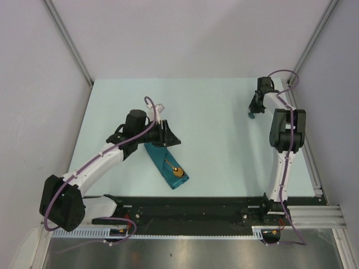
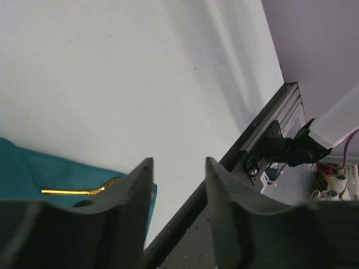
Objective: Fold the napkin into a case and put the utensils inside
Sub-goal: Pick up the spoon from the corner of the board, then pass from the right arm to the left, then pass from the left arm to the right, then insert the spoon into the folded napkin.
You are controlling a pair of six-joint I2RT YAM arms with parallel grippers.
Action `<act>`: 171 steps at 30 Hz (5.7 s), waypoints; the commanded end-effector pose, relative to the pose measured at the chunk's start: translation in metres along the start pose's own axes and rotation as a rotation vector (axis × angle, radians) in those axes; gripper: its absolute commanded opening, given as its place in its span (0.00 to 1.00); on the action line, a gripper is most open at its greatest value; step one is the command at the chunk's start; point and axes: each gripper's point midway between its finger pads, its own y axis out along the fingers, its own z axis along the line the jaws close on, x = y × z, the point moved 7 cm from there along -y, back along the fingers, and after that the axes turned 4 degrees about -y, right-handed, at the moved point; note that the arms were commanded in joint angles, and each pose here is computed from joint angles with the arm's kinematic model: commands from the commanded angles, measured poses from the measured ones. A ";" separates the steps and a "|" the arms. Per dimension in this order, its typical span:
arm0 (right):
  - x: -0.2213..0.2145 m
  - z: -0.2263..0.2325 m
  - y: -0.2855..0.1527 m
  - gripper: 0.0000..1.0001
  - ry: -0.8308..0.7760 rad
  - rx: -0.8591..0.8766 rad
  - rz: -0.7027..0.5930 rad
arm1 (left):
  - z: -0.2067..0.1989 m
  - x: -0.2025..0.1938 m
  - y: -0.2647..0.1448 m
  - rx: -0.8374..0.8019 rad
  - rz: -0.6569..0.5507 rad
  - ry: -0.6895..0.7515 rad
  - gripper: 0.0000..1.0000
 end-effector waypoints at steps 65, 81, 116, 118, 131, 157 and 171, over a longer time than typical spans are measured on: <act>-0.310 0.172 -0.339 0.00 -0.225 1.392 0.379 | 0.017 0.013 -0.057 -0.326 -0.181 -0.128 0.18; -0.341 0.121 -0.318 0.00 -0.337 0.835 0.736 | 0.116 0.016 -0.034 0.347 -0.157 -0.370 0.21; -0.324 0.135 -0.287 0.00 -0.468 0.562 1.021 | 0.150 0.013 -0.003 0.398 -0.123 -0.445 0.00; -0.323 0.140 -0.286 0.00 -0.460 0.568 1.022 | 0.152 0.013 -0.001 0.409 -0.114 -0.465 0.00; -0.323 0.136 -0.278 0.00 -0.435 0.537 1.021 | 0.151 0.013 0.004 0.420 -0.097 -0.474 0.00; -0.327 0.170 -0.271 0.00 -0.354 0.616 1.029 | 0.165 -0.005 0.016 0.544 -0.008 -0.601 0.00; -0.335 0.201 -0.261 0.00 -0.268 0.682 1.020 | 0.165 -0.008 0.017 0.545 0.001 -0.602 0.00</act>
